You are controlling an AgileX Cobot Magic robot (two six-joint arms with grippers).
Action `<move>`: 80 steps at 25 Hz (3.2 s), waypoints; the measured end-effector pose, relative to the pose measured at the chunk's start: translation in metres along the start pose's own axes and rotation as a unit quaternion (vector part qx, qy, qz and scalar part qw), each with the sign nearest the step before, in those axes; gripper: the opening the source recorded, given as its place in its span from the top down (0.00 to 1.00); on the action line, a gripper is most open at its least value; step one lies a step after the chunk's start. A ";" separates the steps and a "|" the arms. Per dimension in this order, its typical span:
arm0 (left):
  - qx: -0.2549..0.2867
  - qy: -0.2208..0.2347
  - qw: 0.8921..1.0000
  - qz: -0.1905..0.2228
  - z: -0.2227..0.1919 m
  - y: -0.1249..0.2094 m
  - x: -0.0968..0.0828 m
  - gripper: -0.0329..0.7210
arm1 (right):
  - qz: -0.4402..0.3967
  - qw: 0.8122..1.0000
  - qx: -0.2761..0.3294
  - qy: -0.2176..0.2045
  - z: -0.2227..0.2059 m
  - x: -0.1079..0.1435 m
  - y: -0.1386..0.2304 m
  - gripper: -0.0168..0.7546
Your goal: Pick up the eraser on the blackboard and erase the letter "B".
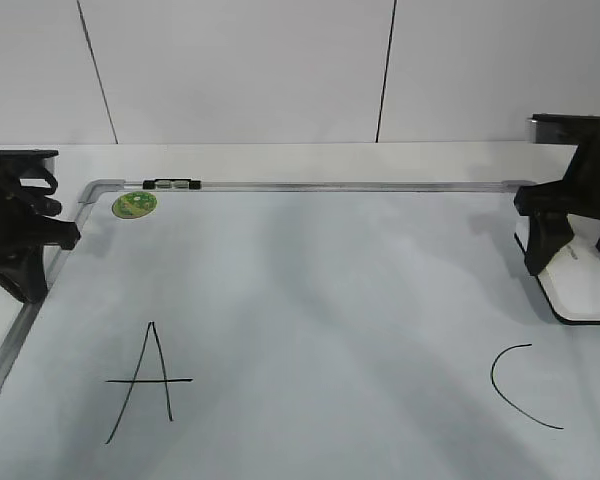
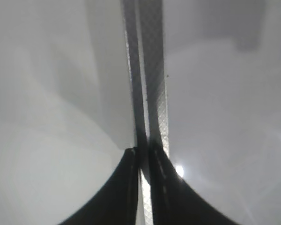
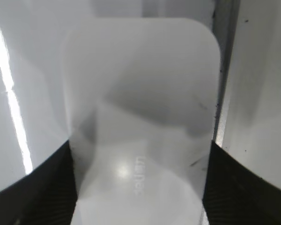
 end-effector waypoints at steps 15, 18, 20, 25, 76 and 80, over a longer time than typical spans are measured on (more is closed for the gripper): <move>0.002 0.000 1.000 -0.001 0.000 0.001 0.000 0.92 | 0.002 1.000 -0.002 0.006 -0.013 -0.002 -0.007 0.26; 0.002 0.000 1.000 -0.001 0.000 0.001 0.000 0.92 | 0.002 1.000 -0.002 0.006 -0.013 -0.002 -0.007 0.26; 0.002 0.000 1.000 -0.001 0.000 0.001 0.000 0.92 | 0.002 1.000 -0.001 0.007 -0.014 -0.002 -0.007 0.26; 0.003 0.000 1.000 -0.001 0.000 0.001 0.000 0.92 | 0.004 1.000 0.000 0.012 -0.015 -0.004 -0.007 0.26; 0.012 0.001 1.000 -0.013 0.000 0.005 0.000 0.77 | 0.008 0.993 -0.116 -0.025 0.091 0.011 -0.024 0.21; 0.017 0.001 1.000 -0.016 0.000 0.007 0.000 0.65 | 0.008 0.991 -0.133 -0.033 0.107 0.012 -0.020 0.21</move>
Point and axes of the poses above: a point on each arm's last joint axis where the gripper is mounted, z pointing back along that axis away from the gripper, x along the wrist's bending axis when the last joint is at zero, y = z × x, the point moved 10 cm from there along -z, pointing out along that axis toward the gripper, and after that the axes turned 10 degrees about -z, right-handed, at the moved point
